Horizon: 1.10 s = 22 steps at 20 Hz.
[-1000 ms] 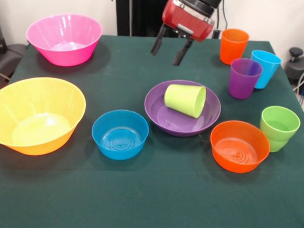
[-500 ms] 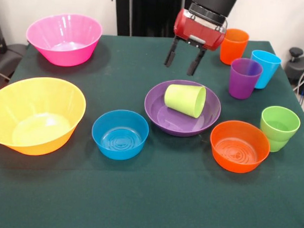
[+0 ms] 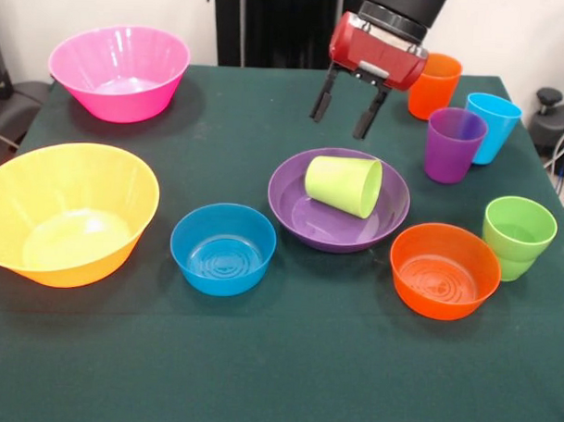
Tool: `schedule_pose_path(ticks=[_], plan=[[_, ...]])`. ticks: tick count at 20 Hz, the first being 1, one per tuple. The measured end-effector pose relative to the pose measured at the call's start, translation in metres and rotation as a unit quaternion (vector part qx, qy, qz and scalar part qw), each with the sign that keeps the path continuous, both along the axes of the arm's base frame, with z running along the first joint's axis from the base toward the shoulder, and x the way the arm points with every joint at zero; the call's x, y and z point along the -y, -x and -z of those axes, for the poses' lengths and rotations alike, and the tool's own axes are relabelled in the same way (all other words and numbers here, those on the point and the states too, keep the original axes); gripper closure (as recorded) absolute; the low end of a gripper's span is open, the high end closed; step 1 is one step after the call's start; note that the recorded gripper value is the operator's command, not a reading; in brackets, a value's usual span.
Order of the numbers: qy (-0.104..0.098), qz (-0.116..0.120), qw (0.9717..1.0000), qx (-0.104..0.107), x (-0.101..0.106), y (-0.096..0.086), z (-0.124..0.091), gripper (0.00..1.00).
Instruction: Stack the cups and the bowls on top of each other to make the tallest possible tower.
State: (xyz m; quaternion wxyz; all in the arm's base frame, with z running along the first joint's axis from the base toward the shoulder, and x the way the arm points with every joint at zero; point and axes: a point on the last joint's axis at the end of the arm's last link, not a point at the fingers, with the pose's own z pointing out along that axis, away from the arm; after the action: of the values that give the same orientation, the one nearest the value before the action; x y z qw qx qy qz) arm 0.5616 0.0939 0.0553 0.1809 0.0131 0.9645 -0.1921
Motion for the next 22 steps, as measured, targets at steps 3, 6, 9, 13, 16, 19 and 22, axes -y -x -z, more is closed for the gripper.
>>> schedule_pose_path(ticks=[3,6,9,13,16,19,22], plan=[[0.005,-0.003,1.0,-0.004,-0.004,-0.001,-0.003,0.0],[0.004,0.0,0.9999,-0.017,-0.008,-0.002,-0.006,0.0],[-0.001,0.005,0.9996,-0.026,-0.008,-0.003,-0.008,0.0],[-0.012,0.014,0.9992,-0.036,-0.006,-0.005,-0.009,0.0],[-0.018,0.018,0.9991,-0.035,-0.005,-0.008,-0.008,0.0],[-0.018,0.017,0.9993,-0.029,-0.004,-0.012,-0.006,0.0],[-0.022,0.018,0.9993,-0.026,-0.005,-0.012,-0.003,0.0]])
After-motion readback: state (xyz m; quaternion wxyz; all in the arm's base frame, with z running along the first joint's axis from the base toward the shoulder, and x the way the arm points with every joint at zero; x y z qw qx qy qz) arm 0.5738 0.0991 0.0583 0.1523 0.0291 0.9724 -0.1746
